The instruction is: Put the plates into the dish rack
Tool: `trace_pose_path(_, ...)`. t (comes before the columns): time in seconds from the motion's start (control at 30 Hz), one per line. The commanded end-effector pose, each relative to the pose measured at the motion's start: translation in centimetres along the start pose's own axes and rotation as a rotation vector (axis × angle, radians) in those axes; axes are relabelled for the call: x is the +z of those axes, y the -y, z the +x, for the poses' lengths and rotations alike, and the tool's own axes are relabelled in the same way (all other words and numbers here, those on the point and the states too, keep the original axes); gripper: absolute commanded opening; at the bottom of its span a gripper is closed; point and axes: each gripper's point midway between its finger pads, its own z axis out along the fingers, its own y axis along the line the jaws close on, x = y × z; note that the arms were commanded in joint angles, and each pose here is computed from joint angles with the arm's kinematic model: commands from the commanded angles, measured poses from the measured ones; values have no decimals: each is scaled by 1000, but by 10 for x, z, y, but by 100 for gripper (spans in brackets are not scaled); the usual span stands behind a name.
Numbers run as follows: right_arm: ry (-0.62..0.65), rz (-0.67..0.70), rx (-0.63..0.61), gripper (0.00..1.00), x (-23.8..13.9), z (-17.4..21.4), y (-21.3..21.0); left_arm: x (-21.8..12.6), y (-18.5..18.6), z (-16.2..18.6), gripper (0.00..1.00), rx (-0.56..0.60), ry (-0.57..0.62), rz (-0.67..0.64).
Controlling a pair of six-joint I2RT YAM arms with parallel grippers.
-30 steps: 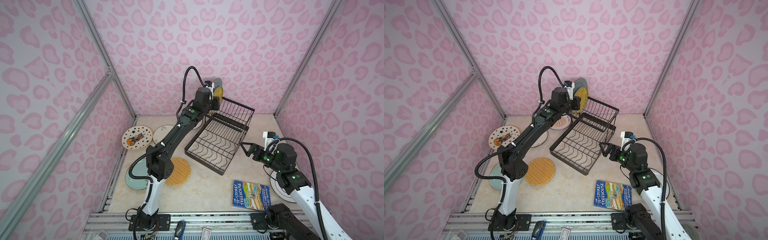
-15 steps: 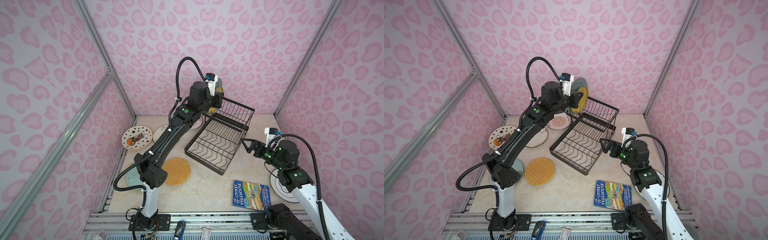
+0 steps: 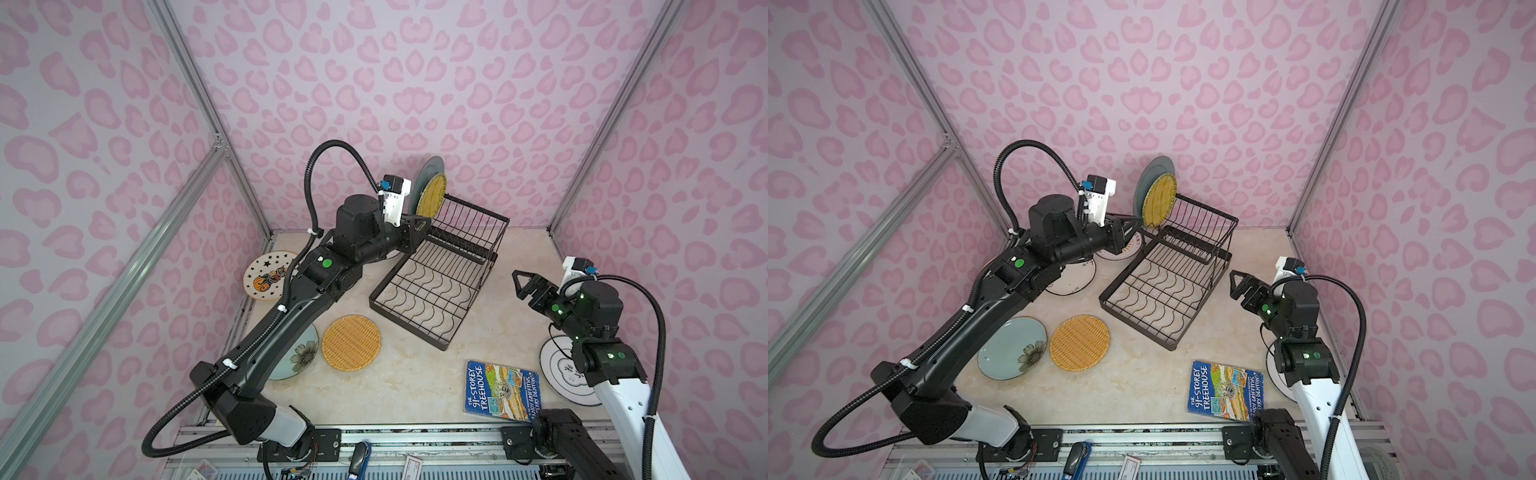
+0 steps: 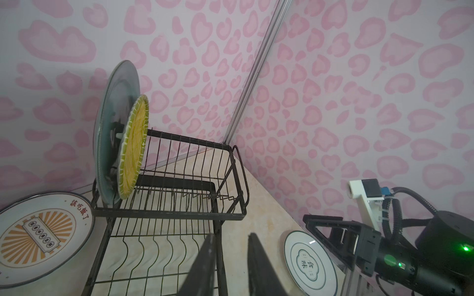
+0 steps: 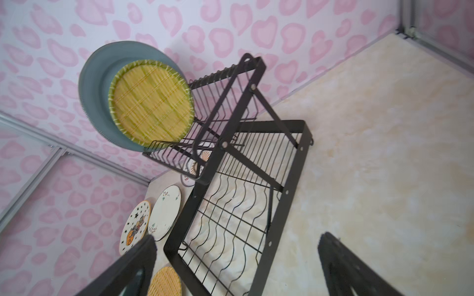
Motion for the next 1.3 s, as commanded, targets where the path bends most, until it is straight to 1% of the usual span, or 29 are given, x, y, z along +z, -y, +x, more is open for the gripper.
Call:
trace_pose_path(0.0,-20,195,130,98,-6,20,56,-19,-8,7,40,-6,36,-37)
trace_pose_path(0.07,14,321,206,98,-15,27,95,-30,-15,22,53,-16,16,-53)
trace_pose_path(0.13,46,413,270,98,-20,33,125,-40,-19,33,61,-34,5,-59)
trace_pose_path(0.2,76,520,327,98,-26,39,154,-46,-22,48,72,-42,-22,-56)
trace_pose_path(0.27,75,665,392,98,-36,51,185,-54,-27,64,80,-50,-54,-68)
trace_pose_path(0.33,71,817,426,98,-50,60,211,-62,-34,73,84,-62,-73,-91)
trace_pose_path(0.37,70,864,440,98,-56,63,221,-67,-36,77,87,-67,-77,-93)
trace_pose_path(0.47,90,984,518,98,-73,73,247,-76,-38,86,93,-61,-95,-90)
trace_pose_path(0.57,109,1056,582,98,-87,81,264,-77,-42,95,100,-51,-123,-99)
trace_pose_path(0.67,115,1115,621,98,-99,89,277,-74,-43,103,98,-57,-138,-87)
trace_pose_path(0.77,116,1155,665,98,-109,97,287,-70,-44,109,98,-63,-157,-83)
trace_pose_path(0.93,140,1229,690,98,-126,102,298,-68,-48,115,98,-63,-166,-93)
trace_pose_path(1.03,155,1248,711,98,-128,106,304,-66,-47,118,98,-66,-173,-86)
trace_pose_path(1.17,141,1239,758,98,-121,119,311,-66,-47,117,98,-62,-174,-81)
trace_pose_path(1.27,138,1227,755,98,-117,122,315,-67,-47,117,98,-57,-173,-81)
